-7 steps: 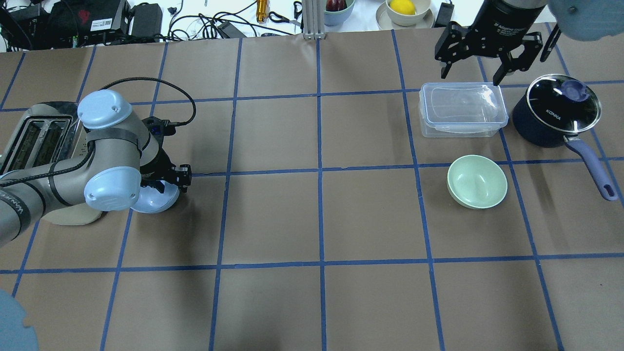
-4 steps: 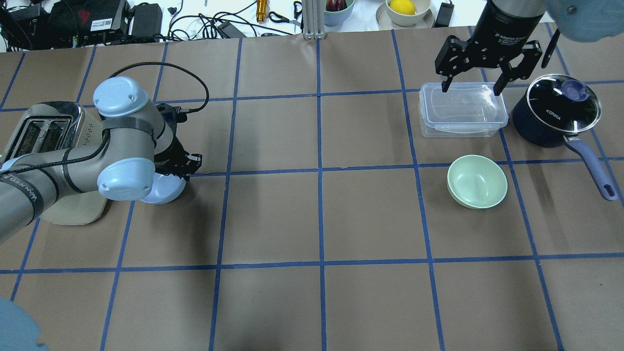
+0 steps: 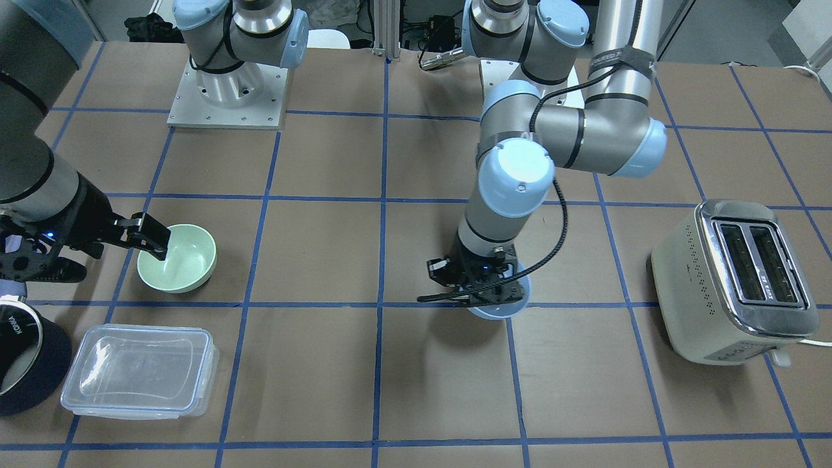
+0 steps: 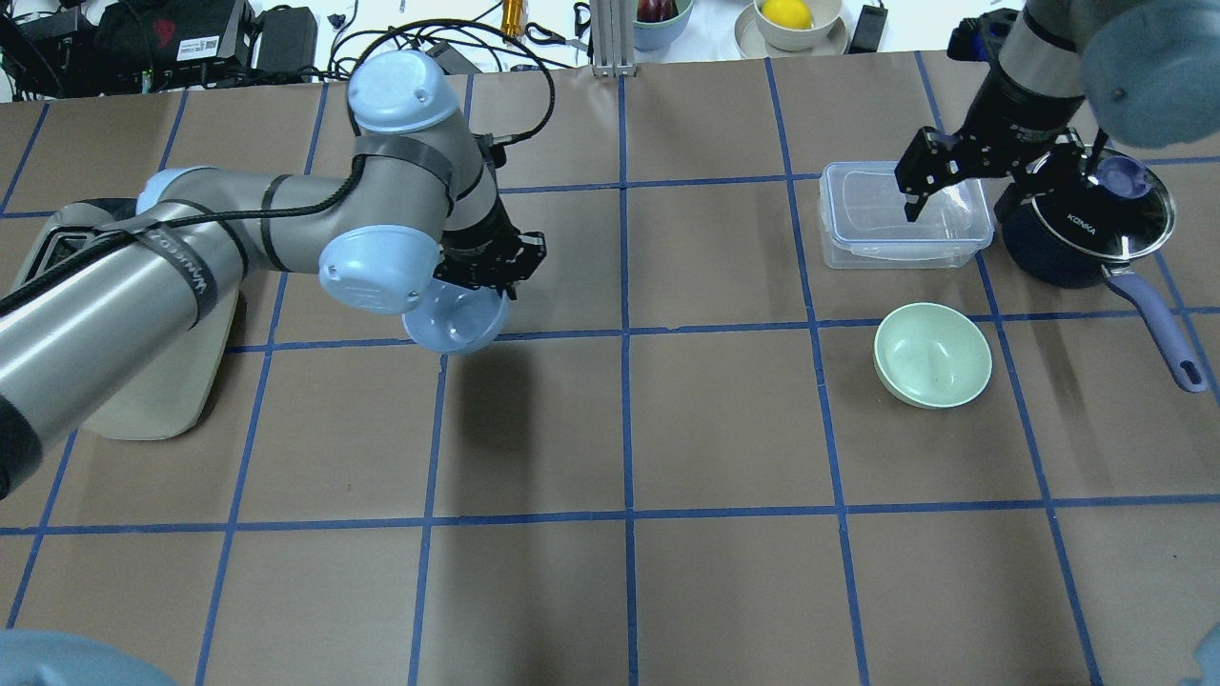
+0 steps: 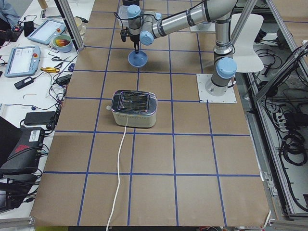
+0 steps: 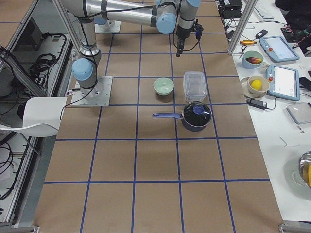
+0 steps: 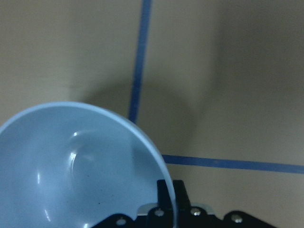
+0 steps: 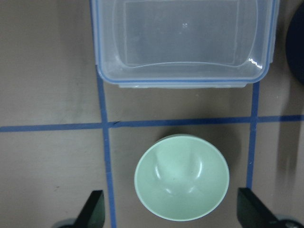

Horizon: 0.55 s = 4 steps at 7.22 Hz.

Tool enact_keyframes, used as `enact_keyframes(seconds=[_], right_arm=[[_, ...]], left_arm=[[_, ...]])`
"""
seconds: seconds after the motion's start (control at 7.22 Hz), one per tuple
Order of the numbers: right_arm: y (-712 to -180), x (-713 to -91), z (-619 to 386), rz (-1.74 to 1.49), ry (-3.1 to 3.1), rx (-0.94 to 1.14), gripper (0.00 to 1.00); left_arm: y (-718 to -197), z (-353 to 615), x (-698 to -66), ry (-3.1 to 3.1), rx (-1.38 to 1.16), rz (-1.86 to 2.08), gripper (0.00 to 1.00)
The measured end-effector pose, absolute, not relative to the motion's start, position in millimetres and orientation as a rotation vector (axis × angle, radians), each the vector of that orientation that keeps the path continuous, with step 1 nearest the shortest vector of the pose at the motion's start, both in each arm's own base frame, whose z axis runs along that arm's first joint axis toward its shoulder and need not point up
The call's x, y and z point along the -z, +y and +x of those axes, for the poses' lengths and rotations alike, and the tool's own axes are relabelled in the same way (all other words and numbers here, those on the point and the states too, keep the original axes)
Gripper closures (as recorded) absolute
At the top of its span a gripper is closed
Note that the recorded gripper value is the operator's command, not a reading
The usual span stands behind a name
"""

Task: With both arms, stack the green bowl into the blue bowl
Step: 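Carry the blue bowl to table center with left gripper while right approaches green bowl, then set down blue bowl, open left gripper while right gripper grasps green bowl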

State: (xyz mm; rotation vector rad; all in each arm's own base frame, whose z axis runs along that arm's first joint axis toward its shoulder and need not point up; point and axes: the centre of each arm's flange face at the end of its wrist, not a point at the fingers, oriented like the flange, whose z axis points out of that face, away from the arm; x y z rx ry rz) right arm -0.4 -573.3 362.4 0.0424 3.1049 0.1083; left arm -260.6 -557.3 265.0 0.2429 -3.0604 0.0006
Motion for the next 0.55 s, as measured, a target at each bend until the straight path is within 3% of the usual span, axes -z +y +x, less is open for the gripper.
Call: enact_keyframes(seconds=[0.55], right_arm=[[-533.1, -265.3, -51.4, -0.008, 3.13, 0.019, 0.06]], left_arm=[[-546.3, -371.4, -251.3, -3.022, -0.058, 0.37, 1.0]])
